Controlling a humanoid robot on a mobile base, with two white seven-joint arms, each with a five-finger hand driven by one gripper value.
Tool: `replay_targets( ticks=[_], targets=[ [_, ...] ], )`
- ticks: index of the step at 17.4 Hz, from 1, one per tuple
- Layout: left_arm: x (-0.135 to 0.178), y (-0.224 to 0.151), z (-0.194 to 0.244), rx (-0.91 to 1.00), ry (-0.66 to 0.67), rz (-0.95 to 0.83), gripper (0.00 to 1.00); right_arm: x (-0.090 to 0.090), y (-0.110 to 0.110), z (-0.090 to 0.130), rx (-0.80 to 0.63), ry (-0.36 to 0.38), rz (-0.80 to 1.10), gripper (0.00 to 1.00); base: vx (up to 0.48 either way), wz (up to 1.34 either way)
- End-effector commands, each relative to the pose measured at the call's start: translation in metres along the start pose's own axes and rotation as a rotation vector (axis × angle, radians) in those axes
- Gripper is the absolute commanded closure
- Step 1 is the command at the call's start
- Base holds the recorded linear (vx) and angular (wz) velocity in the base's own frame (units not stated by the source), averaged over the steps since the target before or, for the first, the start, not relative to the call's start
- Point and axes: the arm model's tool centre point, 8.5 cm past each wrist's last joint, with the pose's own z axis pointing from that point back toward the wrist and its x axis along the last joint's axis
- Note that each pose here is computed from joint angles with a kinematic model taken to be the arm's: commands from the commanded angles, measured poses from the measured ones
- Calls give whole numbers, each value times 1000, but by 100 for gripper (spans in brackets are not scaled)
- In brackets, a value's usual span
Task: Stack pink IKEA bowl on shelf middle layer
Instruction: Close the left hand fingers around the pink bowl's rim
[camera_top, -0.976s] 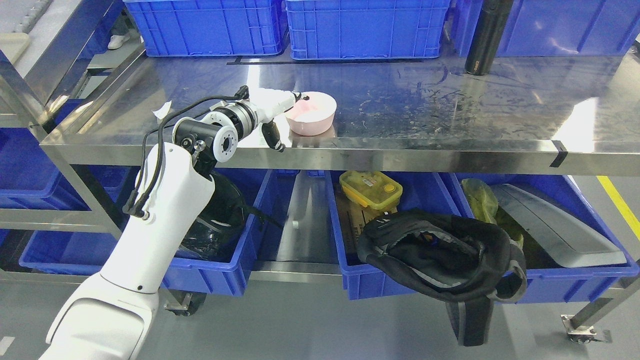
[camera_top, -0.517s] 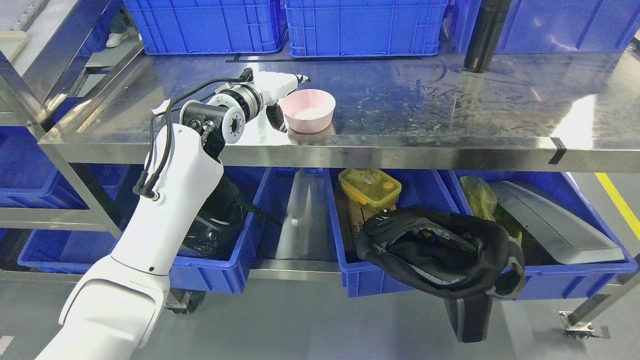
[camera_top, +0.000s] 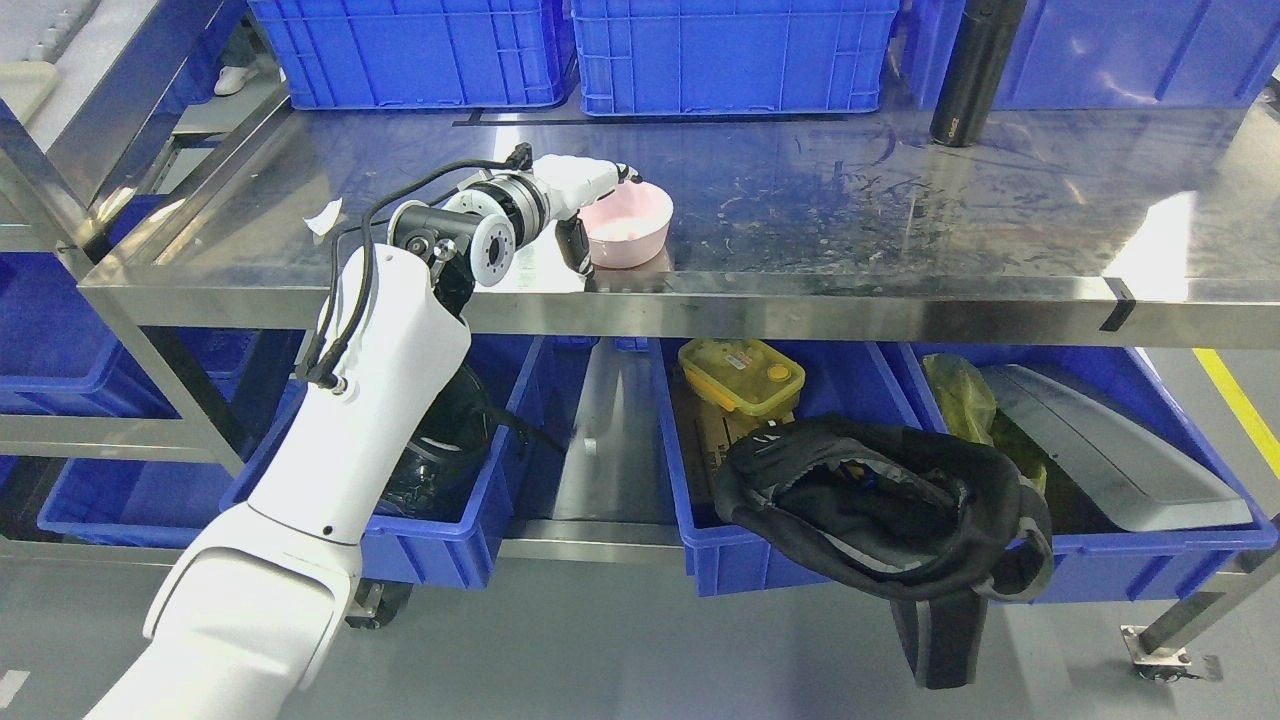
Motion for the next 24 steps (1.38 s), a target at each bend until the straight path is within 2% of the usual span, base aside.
replay_targets(
  ticks=[1,4,7,10,13,15,19,24],
  targets=[
    [-12,-15,-19,-76,43,34,9,-7,-8,0,-14,3,2,0,0,0],
    [-2,-13,-29,-80,29,51,9,-7,-8,0,-14,3,2,0,0,0],
    [24,-17,-37,-95,-25,84,9,-7,-8,0,-14,3,2,0,0,0],
    [35,-22,-41,-110,-40,90,9,-7,-8,0,-14,3,2,0,0,0],
    [31,-25,-44,-126,-30,97,9,-7,-8,0,-14,3,2,0,0,0],
    [30,-24,-44,-125,-24,92,16,-7,-8,0,-14,3,2,0,0,0],
    [27,-11,-45,-114,-4,85,22,-7,-8,0,-14,3,2,0,0,0],
    [16,-15,-44,-124,16,89,37,-7,-8,0,-14,3,2,0,0,0]
  ],
)
